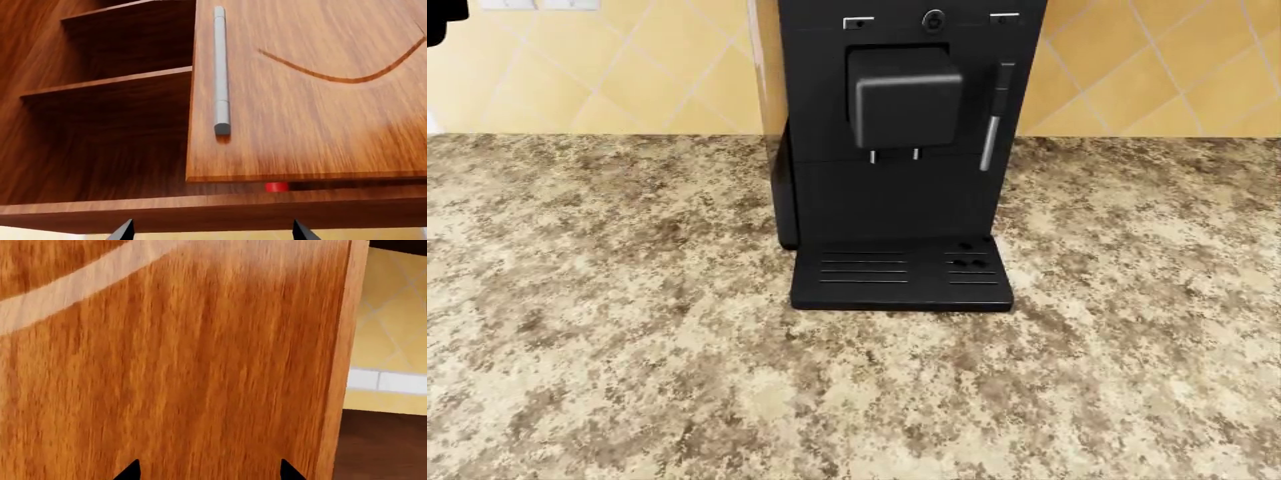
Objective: Pick and place the shaker into the drawer. Then close the cabinet.
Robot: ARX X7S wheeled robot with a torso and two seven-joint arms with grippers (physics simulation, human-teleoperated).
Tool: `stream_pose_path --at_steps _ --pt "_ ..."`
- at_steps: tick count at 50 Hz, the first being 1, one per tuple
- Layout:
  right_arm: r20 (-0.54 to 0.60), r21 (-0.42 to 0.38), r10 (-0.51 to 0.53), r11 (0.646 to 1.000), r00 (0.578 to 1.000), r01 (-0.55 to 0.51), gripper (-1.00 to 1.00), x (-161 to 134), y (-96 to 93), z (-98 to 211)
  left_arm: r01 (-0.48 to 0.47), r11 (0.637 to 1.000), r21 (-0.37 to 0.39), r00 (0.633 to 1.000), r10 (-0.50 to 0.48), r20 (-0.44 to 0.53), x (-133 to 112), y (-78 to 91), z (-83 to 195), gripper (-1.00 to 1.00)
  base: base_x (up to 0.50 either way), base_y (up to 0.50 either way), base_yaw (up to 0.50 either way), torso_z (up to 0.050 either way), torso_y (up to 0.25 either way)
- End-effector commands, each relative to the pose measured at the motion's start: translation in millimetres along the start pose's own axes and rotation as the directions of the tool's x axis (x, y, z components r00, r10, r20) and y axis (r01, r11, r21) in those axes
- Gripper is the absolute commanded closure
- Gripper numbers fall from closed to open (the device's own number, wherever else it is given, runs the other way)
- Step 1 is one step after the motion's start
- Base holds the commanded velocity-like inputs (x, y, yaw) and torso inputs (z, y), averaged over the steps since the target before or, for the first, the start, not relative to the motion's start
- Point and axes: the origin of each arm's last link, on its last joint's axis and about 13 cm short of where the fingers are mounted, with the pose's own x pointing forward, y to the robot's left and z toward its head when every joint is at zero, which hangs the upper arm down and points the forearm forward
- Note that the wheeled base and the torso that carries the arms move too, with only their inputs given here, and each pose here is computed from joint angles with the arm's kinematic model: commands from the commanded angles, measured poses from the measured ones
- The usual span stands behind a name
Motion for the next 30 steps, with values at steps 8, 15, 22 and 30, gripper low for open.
stream_pose_path --at_steps 8,15,22,30 --pt "-0.161 -0.237 -0.114 0.969 0.980 0.073 -1.00 23.0 10.3 -34.3 -0.025 1.000 -0.004 1.000 0.025 -0.007 5.4 7.8 -3.6 -1.00 0.01 0.00 0.00 0.000 0.000" --pt "-0.236 -0.354 -0.190 0.930 0.953 0.098 -1.00 27.1 12.7 -51.4 -0.035 0.999 -0.007 0.999 0.035 -0.015 6.1 11.4 -7.2 -1.00 0.00 0.00 0.00 0.000 0.000" --pt "-0.302 -0.450 -0.220 0.891 0.928 0.065 -1.00 27.4 17.4 -66.1 -0.035 0.999 -0.009 0.999 0.034 -0.016 7.2 11.4 -6.9 -1.00 0.00 0.00 0.00 0.000 0.000" --pt "-0.295 -0.429 -0.214 0.900 0.931 0.071 -1.00 26.5 16.2 -62.4 -0.034 0.999 -0.013 0.999 0.034 -0.013 8.4 10.4 -5.5 -1.00 0.00 0.00 0.00 0.000 0.000"
